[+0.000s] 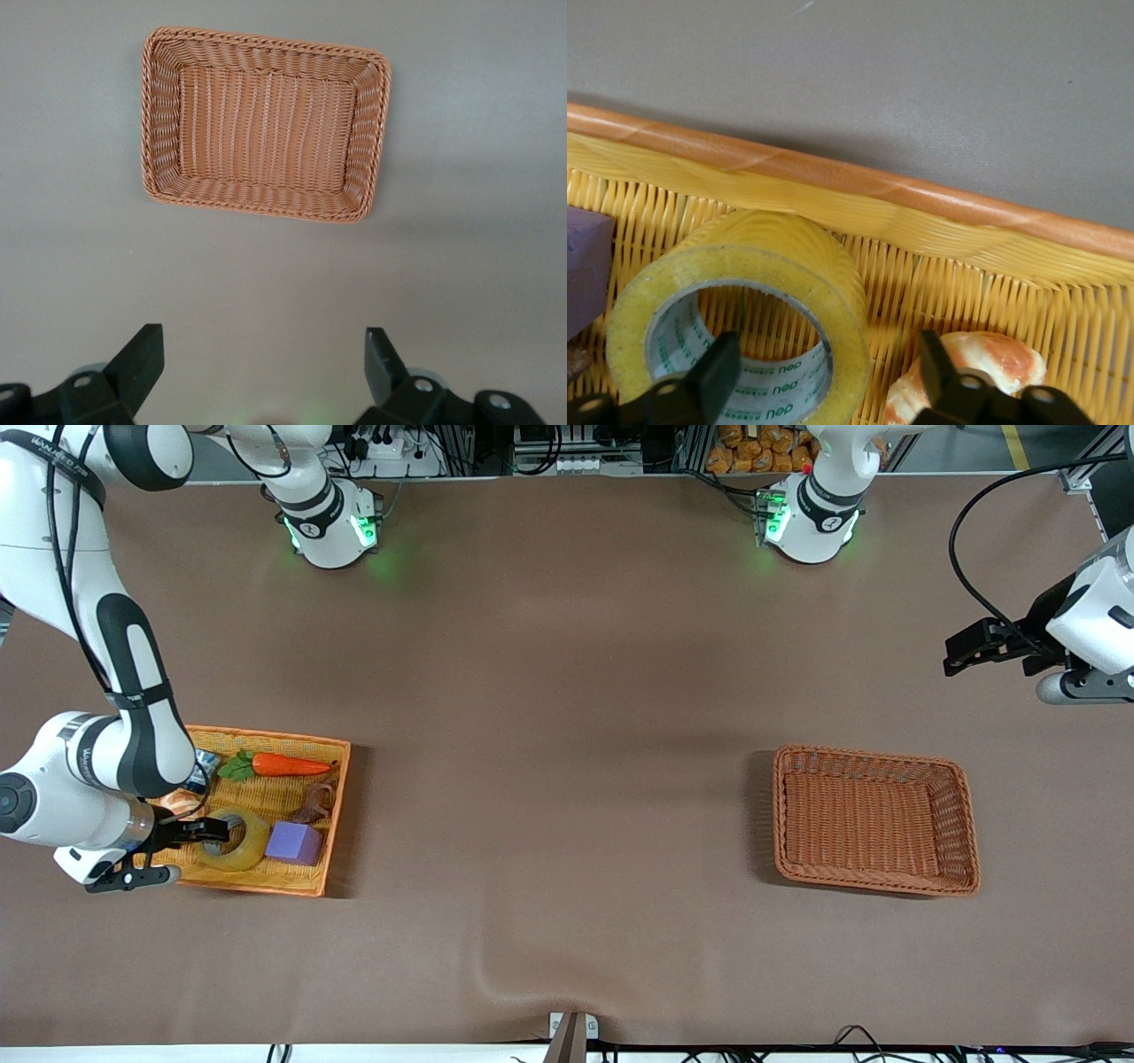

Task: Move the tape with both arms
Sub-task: 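Close the right gripper on the rim of the yellow tape roll, then carry the tape with the right gripper while the left gripper approaches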

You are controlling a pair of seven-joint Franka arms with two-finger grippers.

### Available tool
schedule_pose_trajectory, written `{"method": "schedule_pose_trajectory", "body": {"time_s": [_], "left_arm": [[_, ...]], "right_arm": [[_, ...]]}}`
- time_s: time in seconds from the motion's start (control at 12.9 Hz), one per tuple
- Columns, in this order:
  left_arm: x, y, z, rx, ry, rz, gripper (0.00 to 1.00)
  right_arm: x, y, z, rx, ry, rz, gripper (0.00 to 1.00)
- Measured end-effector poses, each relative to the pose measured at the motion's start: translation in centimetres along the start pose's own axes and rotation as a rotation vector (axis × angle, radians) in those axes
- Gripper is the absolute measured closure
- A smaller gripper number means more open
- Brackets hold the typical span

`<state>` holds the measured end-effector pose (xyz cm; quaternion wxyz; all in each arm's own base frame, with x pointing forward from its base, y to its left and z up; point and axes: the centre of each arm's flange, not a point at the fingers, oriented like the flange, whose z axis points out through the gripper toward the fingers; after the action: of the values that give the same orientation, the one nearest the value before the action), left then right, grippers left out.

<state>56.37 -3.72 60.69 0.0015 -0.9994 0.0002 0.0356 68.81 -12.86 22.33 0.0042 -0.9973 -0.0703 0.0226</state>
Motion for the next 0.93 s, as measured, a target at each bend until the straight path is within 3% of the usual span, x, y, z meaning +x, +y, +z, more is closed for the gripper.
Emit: {"method": "schedule_pose_trajectory", "body": {"time_s": [0.39,0.7,0.93], "left_arm": [[0.0,0.0,0.0,0.0,0.004,0.0,0.0],[0.1,0.0,0.0,0.0,0.005,0.0,0.0],[0.1,0.0,-0.1,-0.001,0.007,0.0,0.0]], "right_arm": [[0.0,0.0,0.2,0.002,-0.004,-0.001,0.78],[0.1,-0.4,-0.3,0.011,-0.025,-0.021,0.78],[-0.1,-1.0,-5.6,0.025,-0.062,-0.034,0.78]]}}
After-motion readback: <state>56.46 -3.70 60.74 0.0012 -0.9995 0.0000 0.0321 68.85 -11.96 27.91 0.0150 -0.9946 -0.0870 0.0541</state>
